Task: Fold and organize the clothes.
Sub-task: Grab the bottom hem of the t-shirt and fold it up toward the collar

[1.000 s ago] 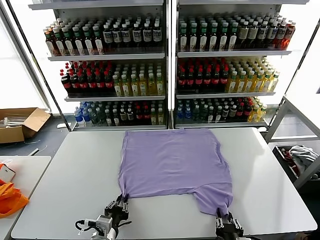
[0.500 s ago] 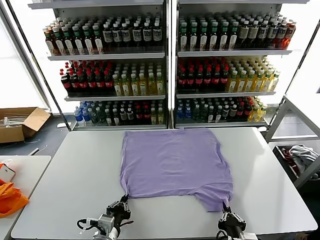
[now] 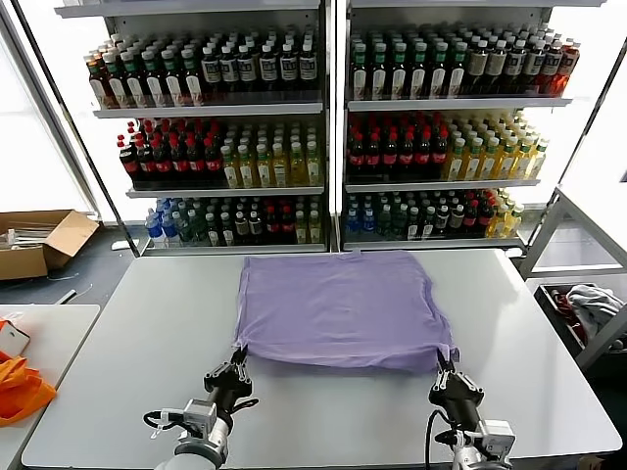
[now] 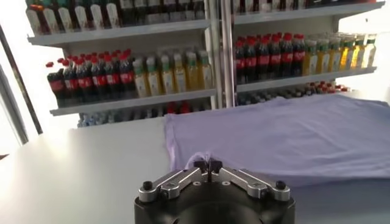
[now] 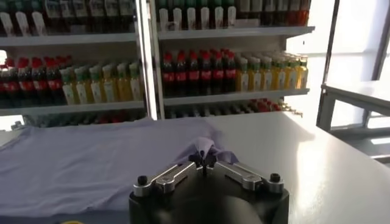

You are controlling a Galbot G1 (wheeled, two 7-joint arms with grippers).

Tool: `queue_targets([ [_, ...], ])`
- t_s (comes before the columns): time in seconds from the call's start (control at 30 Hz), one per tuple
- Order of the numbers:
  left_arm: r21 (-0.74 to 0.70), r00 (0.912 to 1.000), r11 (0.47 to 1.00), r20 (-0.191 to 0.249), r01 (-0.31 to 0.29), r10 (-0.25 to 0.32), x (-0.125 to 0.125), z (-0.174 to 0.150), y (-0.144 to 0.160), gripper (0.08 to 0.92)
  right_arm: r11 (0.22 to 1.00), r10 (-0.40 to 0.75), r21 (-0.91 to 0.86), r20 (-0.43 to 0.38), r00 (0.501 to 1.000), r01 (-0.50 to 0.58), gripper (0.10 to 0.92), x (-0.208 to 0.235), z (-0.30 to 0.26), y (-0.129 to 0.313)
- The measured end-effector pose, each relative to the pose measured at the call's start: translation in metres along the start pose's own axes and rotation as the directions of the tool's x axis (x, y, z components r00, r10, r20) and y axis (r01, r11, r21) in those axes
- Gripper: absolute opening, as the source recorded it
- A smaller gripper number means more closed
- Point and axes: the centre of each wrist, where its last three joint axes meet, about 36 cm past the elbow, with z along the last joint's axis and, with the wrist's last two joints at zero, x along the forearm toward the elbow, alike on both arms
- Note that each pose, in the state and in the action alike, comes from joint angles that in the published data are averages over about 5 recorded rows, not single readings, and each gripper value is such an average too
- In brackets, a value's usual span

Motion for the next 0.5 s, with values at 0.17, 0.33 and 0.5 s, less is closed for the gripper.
queue_targets([
  [0.17,-0.001,0.9996,1.000,0.029,0.002,-0.002,-0.022,-0.004,0.007,0.087,1.000,-0.006,0.011,0.037,0.999,0.005,0.108,-0.030,-0.004,-0.001],
  [0.33,-0.011,0.9992,1.000,0.040,-0.004,0.004,-0.045,-0.007,0.010,0.087,1.000,-0.011,0.026,0.045,0.999,0.010,0.108,-0.058,0.000,0.000],
  [0.5,-0.022,0.9993,1.000,0.035,-0.012,0.013,-0.066,-0.007,0.012,0.087,0.999,-0.018,0.042,0.032,0.999,0.017,0.108,-0.082,0.005,0.003],
])
